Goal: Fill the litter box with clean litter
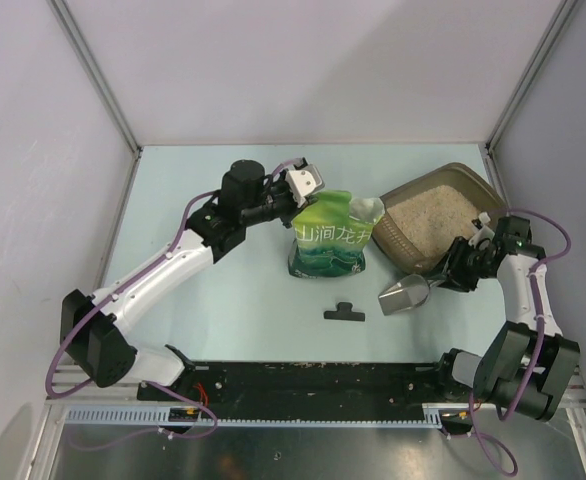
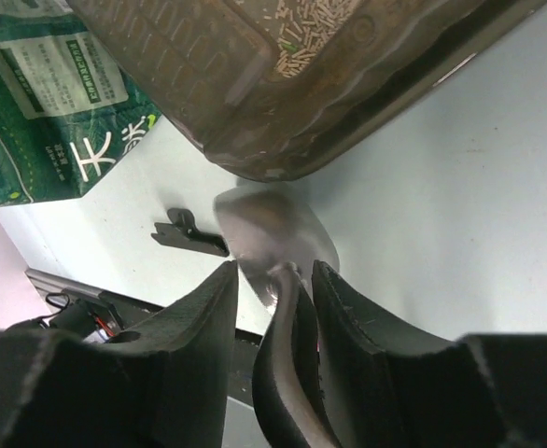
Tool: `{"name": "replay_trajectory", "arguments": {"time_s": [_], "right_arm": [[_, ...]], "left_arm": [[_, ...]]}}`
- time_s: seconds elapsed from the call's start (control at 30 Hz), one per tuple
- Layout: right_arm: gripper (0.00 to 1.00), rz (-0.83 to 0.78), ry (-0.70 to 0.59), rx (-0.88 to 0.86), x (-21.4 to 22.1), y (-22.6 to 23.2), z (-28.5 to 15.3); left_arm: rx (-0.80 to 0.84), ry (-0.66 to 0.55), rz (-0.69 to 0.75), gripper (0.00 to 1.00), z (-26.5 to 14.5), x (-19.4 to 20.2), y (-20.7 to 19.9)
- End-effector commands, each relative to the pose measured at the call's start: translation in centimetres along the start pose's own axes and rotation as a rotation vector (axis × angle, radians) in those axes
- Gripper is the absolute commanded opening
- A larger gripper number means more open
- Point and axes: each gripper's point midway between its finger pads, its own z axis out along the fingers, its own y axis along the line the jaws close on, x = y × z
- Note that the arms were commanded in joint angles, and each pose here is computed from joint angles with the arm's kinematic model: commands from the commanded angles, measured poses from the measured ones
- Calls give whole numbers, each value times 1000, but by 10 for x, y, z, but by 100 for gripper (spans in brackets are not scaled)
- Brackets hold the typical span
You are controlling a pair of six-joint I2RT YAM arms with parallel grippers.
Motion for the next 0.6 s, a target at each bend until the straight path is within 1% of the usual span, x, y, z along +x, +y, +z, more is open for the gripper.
{"name": "replay_trajectory", "arguments": {"time_s": [0.0, 0.07, 0.13, 0.17, 0.2, 0.23, 0.33, 0.47, 0.53, 0.57], "right_arm": [[46, 28, -9, 37, -5, 0, -9], [52, 45, 7, 63, -1, -4, -12], [57, 71, 28, 78, 3, -7, -17], [57, 74, 29, 91, 2, -10, -19], [59, 108, 28, 118, 2, -17, -23], [64, 132, 12, 154, -3, -22, -28], [73, 221, -21, 240, -12, -43, -39], [76, 326, -63, 304, -23, -69, -52], [76, 303, -96, 247, -34, -62, -58], [76, 246, -136, 218, -48, -52, -64]], "left_arm": [[-66, -141, 69, 0, -10, -43, 20], [-66, -149, 71, 0, -13, -45, 20], [-63, -146, 73, 0, -14, -42, 20], [-65, -146, 71, 0, -15, -42, 20], [-64, -144, 69, 0, -15, -41, 20], [-61, -143, 67, 0, -14, -40, 19], [-56, -144, 62, 0, -14, -40, 19], [-48, -142, 53, 0, -11, -39, 18], [-49, -144, 53, 0, -11, -40, 19], [-50, -143, 53, 0, -11, -39, 19]]}}
